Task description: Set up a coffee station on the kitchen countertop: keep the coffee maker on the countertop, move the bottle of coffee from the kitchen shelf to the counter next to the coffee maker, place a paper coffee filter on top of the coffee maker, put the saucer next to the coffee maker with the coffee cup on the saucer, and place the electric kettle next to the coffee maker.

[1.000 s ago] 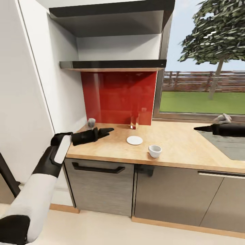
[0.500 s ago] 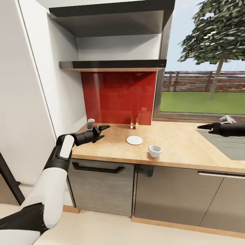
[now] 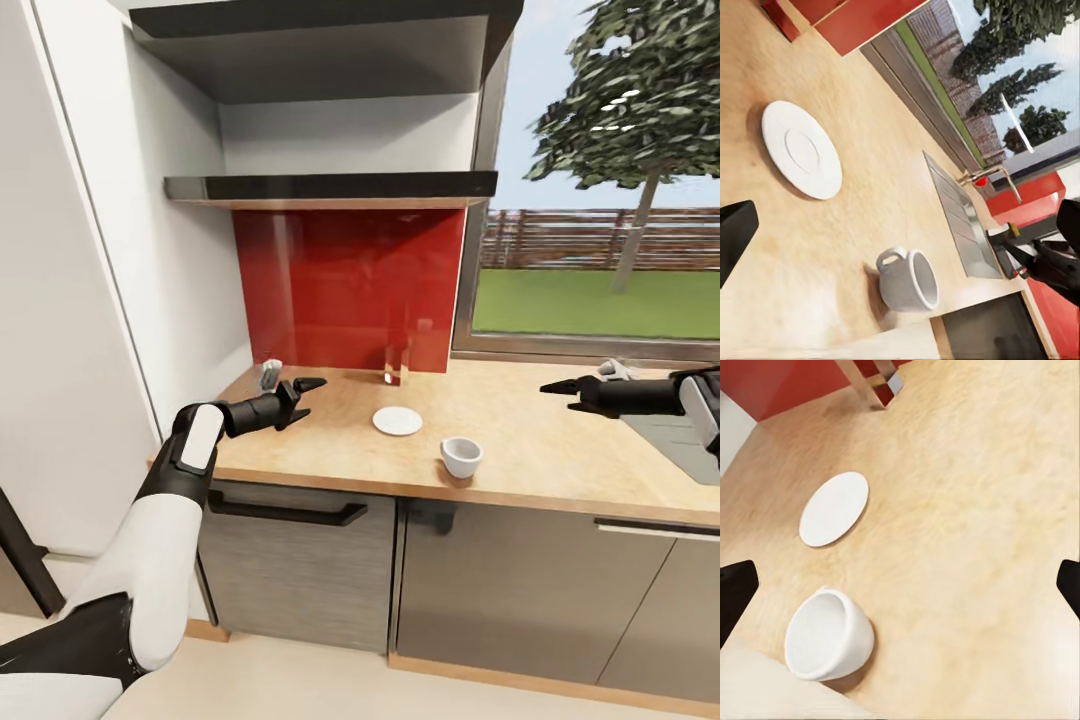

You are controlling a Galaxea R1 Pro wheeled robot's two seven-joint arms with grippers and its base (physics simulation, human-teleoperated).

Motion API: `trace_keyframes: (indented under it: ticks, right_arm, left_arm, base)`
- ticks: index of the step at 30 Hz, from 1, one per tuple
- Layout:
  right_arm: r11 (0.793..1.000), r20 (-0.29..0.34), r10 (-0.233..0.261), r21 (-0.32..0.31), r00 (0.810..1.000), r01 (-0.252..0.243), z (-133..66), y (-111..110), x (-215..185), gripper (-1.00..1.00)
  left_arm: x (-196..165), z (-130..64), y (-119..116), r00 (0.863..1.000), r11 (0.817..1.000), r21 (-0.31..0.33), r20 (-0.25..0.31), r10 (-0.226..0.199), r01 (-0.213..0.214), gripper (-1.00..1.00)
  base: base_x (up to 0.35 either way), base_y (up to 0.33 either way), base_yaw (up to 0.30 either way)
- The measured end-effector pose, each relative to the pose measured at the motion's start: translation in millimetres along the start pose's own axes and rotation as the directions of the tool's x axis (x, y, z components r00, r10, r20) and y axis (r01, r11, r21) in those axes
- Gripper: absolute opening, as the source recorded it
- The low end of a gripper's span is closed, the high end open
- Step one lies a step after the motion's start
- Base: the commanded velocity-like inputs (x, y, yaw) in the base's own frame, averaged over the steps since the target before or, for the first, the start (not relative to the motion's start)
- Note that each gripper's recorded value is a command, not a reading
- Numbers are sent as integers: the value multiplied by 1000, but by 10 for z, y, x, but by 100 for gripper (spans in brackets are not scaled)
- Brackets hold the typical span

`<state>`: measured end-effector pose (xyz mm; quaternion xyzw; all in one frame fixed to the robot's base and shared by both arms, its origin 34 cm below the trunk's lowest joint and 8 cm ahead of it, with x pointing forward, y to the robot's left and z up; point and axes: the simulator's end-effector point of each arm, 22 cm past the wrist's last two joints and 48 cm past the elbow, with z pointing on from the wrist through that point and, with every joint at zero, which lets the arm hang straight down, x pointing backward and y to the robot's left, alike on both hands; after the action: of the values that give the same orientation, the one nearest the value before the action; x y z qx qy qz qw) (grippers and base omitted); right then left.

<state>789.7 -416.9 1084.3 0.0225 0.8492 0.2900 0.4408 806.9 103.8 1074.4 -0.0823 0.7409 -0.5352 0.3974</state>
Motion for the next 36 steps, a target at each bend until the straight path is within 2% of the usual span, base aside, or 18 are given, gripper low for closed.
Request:
trace_keyframes:
  ticks: [1,2,5,6,8,10,12,15,16,17,20,22,26,31,36]
  right_arm:
    - [1000,0,0,-1,1000,0,-1,3,0,100]
    - [1000,-13,15,-10,1000,-15,71,18,61,100]
    - [998,-34,45,-44,998,-47,221,111,170,100]
    - [992,-42,76,-98,996,-80,360,276,229,100]
    - [986,-41,93,-137,995,-98,429,400,239,100]
    - [970,-31,123,-209,992,-127,513,623,214,100]
    - [961,-30,132,-243,991,-136,601,797,192,100]
    - [962,-28,133,-239,991,-136,682,884,169,100]
    - [964,-22,131,-229,991,-133,713,925,124,100]
    - [967,-8,125,-222,992,-124,734,1012,17,100]
    - [969,-1,118,-217,993,-115,753,1072,-49,100]
    - [969,-2,113,-221,994,-110,803,1168,-70,100]
    - [974,-4,108,-200,994,-107,863,1187,-60,100]
    - [976,-7,112,-187,994,-111,892,1171,-43,100]
    - [973,-43,140,-180,989,-145,985,1129,101,100]
  left_arm:
    - [1,0,-5,1000,1000,2,0,-2,2,100]
    - [85,39,78,1000,1000,-11,-20,-20,20,100]
    - [208,105,125,998,999,-15,-46,-44,43,100]
    - [307,178,120,996,998,-19,-65,-57,56,100]
    - [327,213,129,996,998,-38,-72,-58,56,100]
    - [250,265,160,996,993,-109,-75,-50,42,100]
    - [201,313,153,995,988,-147,-86,-52,38,100]
    - [138,372,85,993,986,-162,-98,-58,41,100]
    - [72,403,2,993,986,-158,-99,-65,49,100]
    - [-85,430,-177,994,989,-141,-91,-67,54,100]
    - [-245,423,-300,995,990,-136,-82,-60,49,100]
    - [-292,404,-265,993,987,-148,-89,-79,65,100]
    - [-265,407,-211,988,983,-153,-100,-114,98,100]
    - [-257,407,-200,986,982,-151,-101,-129,113,100]
    - [-252,407,-197,986,982,-150,-102,-133,117,100]
  base:
    - [24,0,0]
    - [19,0,0]
    - [11,0,0]
    - [5,0,0]
    - [3,0,0]
    - [2,0,0]
    - [0,0,0]
    - [0,0,0]
    - [0,0,0]
    - [0,0,0]
    - [0,0,0]
    - [0,0,0]
    - [0,0,0]
    - [47,-14,0]
    - [185,-80,0]
